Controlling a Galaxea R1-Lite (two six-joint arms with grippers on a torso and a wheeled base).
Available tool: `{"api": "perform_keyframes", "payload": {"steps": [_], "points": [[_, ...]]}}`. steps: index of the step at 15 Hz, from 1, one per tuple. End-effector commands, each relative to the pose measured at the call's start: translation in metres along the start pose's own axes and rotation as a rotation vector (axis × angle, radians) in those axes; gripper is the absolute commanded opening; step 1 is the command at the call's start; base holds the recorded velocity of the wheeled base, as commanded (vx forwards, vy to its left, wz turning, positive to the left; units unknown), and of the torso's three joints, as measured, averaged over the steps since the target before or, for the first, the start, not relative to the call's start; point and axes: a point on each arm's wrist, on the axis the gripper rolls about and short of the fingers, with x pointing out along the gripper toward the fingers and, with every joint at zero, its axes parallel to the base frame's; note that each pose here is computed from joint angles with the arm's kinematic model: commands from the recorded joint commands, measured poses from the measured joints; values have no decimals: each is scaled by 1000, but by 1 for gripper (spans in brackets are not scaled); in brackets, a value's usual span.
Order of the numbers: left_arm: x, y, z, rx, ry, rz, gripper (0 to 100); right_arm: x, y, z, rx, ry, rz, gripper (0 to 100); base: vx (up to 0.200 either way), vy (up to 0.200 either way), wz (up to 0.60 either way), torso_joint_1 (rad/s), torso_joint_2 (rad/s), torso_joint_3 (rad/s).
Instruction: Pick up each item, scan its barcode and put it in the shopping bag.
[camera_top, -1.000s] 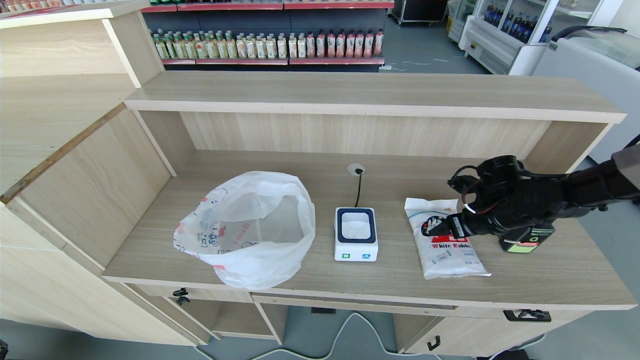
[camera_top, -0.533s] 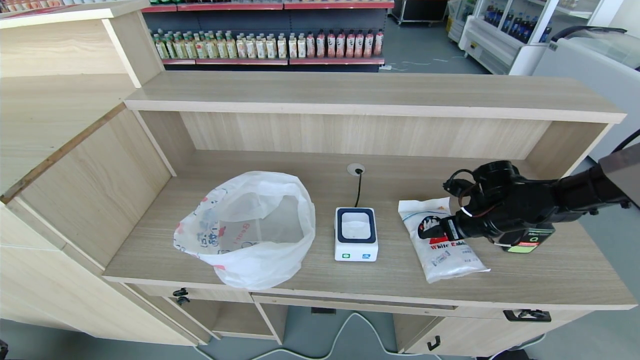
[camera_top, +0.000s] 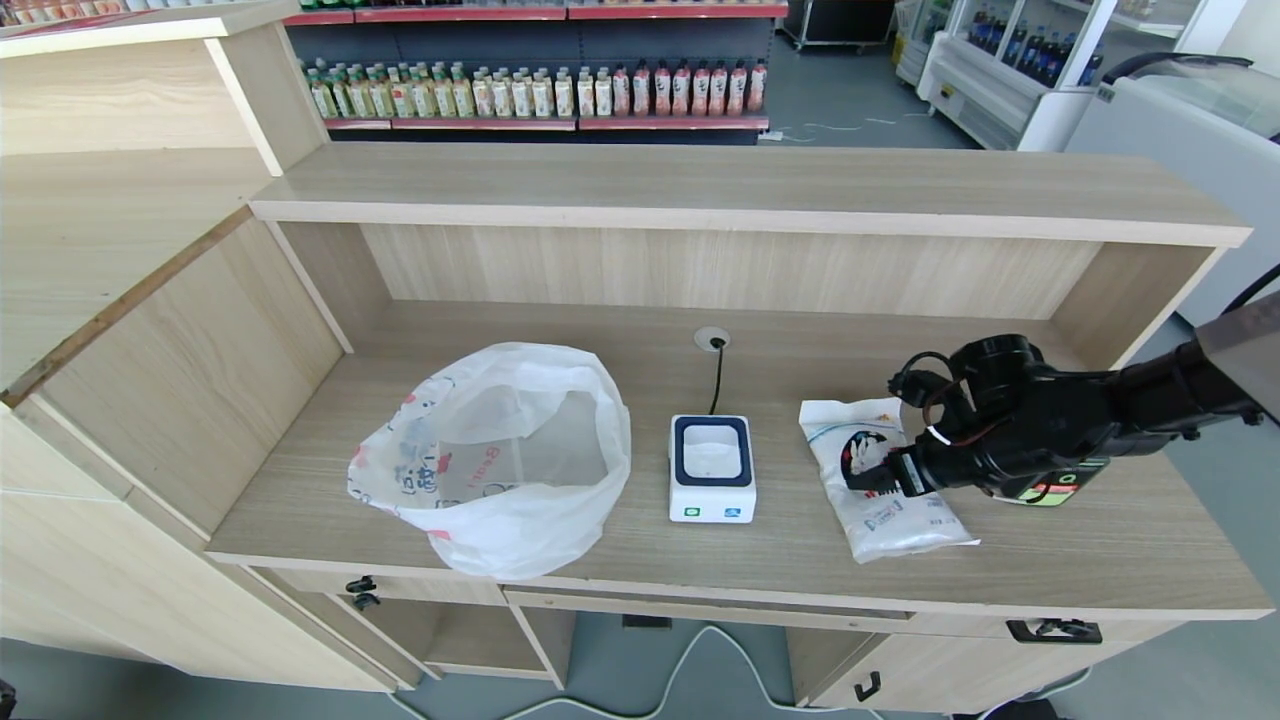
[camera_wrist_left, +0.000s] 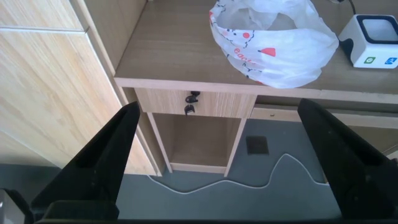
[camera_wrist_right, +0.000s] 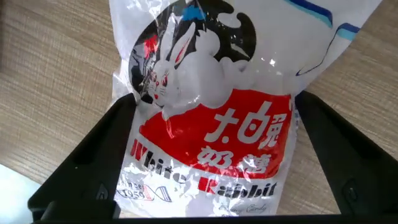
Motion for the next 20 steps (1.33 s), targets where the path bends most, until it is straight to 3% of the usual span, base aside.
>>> {"api": "perform_keyframes", "payload": {"steps": [1, 10, 16, 20], "points": [[0, 0, 0, 0, 0, 0, 100, -4, -3, 1, 3, -10, -2, 0, 0, 0, 0, 0, 0, 0], [0, 0, 0, 0, 0, 0, 100, -44, 6, 6, -16, -57, -17, 0, 0, 0, 0, 0, 0, 0], [0, 0, 0, 0, 0, 0, 100, -112, 23, 9, -291, -186, -58, 0, 0, 0, 0, 0, 0, 0], [0, 0, 0, 0, 0, 0, 100, -123, 23, -13, -351, -160, -76, 0, 0, 0, 0, 0, 0, 0]]}}
